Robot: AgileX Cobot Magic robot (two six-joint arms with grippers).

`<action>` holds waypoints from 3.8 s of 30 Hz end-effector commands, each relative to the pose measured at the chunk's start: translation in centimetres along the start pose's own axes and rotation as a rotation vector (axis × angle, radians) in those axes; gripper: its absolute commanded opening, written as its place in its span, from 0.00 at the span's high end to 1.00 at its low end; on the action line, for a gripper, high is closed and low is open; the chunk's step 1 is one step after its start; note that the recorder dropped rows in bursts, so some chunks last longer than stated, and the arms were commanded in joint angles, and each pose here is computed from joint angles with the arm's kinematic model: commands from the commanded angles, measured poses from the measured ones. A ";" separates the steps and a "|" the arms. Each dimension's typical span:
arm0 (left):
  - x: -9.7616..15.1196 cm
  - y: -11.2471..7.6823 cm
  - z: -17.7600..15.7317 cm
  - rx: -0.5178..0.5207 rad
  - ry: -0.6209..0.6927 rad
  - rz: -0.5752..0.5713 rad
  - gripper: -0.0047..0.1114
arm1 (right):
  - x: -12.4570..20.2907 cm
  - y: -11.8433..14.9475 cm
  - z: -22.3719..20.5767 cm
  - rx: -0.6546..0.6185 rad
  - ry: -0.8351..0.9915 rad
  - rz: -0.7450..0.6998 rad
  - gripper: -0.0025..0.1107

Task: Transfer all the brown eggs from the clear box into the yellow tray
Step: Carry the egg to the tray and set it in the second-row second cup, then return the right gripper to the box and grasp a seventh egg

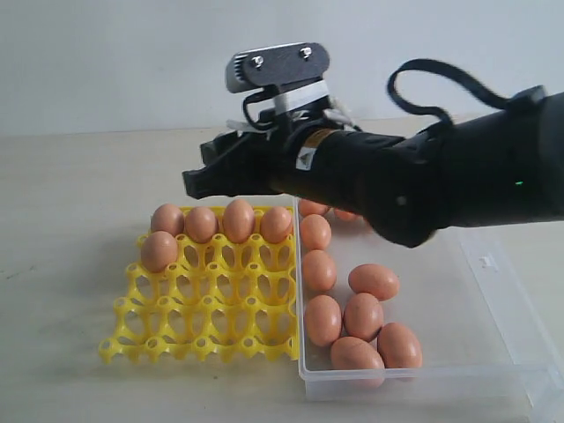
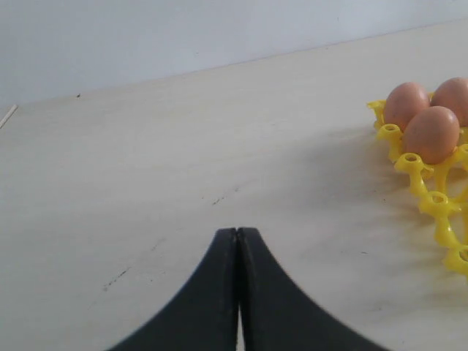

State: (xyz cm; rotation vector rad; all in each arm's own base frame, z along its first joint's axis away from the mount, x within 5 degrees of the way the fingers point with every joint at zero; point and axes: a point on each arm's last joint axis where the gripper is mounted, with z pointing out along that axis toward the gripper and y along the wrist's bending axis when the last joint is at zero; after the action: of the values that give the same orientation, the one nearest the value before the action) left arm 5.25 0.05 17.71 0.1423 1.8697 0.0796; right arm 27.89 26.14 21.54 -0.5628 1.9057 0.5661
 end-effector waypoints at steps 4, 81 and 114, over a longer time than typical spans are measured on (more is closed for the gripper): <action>-0.2 0.0 0.0 -0.001 -0.012 -0.007 0.96 | 1.5 1.9 3.9 -0.137 -0.094 0.066 0.98; -0.2 0.0 0.0 -0.001 -0.012 -0.007 0.96 | 0.3 -8.8 -3.5 0.176 0.852 -0.316 0.43; -0.2 0.0 0.0 -0.001 -0.012 -0.007 0.96 | 7.8 -9.7 0.9 -0.048 1.078 -0.505 0.46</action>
State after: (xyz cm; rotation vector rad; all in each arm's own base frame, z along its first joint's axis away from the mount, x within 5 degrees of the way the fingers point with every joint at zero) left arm 5.25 0.05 17.71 0.1423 1.8697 0.0796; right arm 31.39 18.14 13.38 -1.5810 2.5293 -0.1073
